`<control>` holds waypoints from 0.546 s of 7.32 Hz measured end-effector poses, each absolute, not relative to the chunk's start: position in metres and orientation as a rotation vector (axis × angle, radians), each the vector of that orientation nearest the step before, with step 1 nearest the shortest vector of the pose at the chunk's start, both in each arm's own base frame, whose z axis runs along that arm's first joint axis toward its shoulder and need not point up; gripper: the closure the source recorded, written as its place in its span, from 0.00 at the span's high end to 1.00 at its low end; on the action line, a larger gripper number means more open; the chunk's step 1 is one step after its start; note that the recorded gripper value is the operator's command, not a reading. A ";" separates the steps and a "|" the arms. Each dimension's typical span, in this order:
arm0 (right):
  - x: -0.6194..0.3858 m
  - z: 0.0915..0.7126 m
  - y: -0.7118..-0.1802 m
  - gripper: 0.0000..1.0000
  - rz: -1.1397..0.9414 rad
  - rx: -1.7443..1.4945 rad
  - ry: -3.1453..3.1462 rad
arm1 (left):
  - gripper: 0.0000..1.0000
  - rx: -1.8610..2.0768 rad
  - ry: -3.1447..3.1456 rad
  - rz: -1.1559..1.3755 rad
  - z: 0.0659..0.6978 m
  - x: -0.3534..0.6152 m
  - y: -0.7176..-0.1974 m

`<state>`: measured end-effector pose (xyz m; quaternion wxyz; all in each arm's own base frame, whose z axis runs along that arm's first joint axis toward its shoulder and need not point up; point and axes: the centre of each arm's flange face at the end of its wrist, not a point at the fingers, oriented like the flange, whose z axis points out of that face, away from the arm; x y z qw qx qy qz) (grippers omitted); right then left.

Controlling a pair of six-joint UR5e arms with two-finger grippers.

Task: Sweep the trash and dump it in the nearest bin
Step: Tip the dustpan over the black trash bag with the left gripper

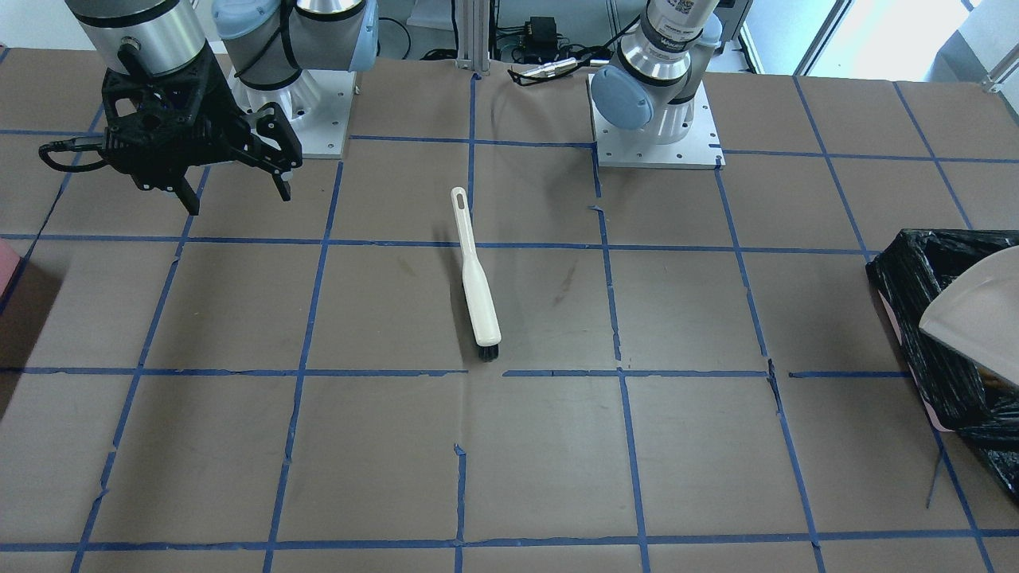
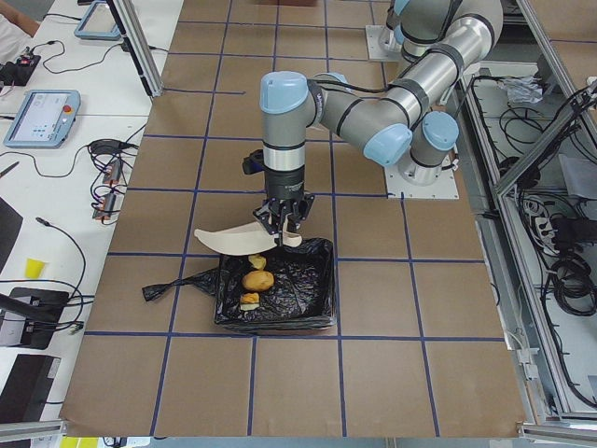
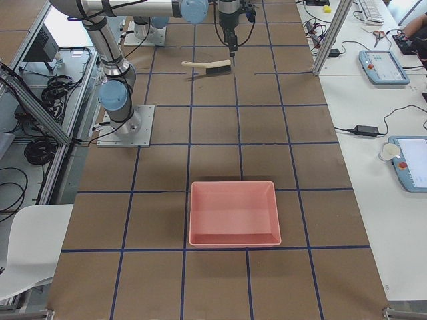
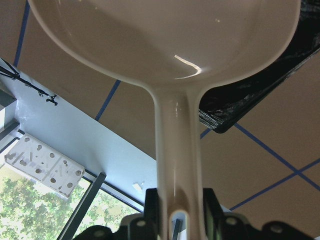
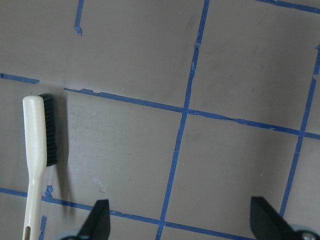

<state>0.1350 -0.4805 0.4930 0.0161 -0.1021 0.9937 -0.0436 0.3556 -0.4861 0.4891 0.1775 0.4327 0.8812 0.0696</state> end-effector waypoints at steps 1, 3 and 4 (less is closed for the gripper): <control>0.135 0.493 -0.481 1.00 -0.136 -0.318 3.090 | 0.00 1.253 2.570 0.075 0.477 0.333 -0.502; 0.136 0.494 -0.480 1.00 -0.139 -0.320 3.089 | 0.00 1.220 2.706 -0.093 0.457 0.276 -0.543; 0.136 0.494 -0.480 1.00 -0.140 -0.320 3.088 | 0.00 1.188 2.762 -0.114 0.440 0.245 -0.565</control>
